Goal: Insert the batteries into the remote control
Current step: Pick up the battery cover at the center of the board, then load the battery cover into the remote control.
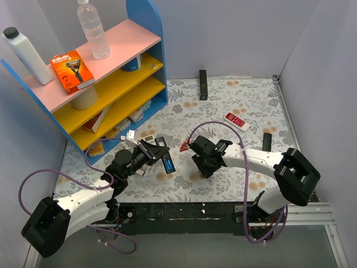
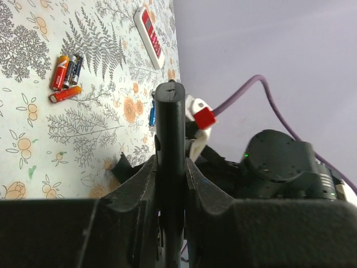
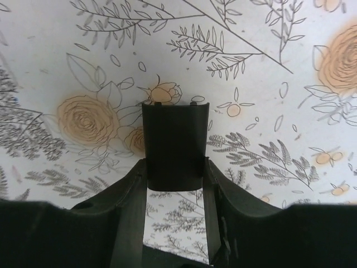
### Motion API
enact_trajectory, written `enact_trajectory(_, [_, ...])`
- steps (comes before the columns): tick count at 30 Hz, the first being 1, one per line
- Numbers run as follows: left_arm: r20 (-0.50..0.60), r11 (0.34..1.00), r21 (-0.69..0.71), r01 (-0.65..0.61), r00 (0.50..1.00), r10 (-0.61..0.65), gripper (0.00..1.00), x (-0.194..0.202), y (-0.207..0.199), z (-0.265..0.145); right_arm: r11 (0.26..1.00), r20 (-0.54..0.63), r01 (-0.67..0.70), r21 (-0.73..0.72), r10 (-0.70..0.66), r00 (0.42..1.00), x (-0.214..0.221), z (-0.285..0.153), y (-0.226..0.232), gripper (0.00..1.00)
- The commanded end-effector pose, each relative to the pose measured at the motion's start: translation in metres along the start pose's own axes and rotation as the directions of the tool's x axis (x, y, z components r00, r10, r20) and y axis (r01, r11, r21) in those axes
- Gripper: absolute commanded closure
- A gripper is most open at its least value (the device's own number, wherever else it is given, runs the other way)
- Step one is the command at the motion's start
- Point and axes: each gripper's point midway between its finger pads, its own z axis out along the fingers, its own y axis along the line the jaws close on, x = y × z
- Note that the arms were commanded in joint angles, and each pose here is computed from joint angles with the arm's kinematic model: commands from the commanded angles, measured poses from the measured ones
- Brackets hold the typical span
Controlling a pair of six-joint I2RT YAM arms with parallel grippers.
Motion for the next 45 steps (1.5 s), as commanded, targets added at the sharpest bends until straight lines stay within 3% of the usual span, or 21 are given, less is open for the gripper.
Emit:
enact_trajectory(1, [0.074,0.997,0.068,-0.028,0.997,0.023,1.00,-0.016,-0.018,0.002,0.999,0.134,-0.029,-0.044,0.035,0.990,-0.046,-0.056,0.008,0.73])
enact_trajectory(8, [0.137,0.996,0.064,-0.054,0.990,0.045,1.00,-0.030,-0.022,0.014,0.975,0.271,-0.061,-0.214,0.119,0.955,-0.095,-0.126,0.045,0.73])
enact_trajectory(15, [0.172,0.995,0.084,-0.051,0.984,0.036,0.98,-0.039,-0.032,0.023,0.944,0.324,-0.079,-0.321,0.188,0.927,-0.120,-0.169,0.073,0.71])
enact_trajectory(25, [0.166,0.987,0.154,-0.044,0.986,0.018,0.97,-0.036,-0.048,0.029,0.920,0.303,-0.127,-0.372,0.250,0.920,-0.132,-0.165,0.098,0.70])
enact_trajectory(45, [0.158,0.981,0.194,-0.020,0.987,-0.011,0.96,-0.030,-0.062,0.033,0.939,0.266,-0.148,-0.311,0.236,0.935,-0.137,-0.147,0.105,0.68])
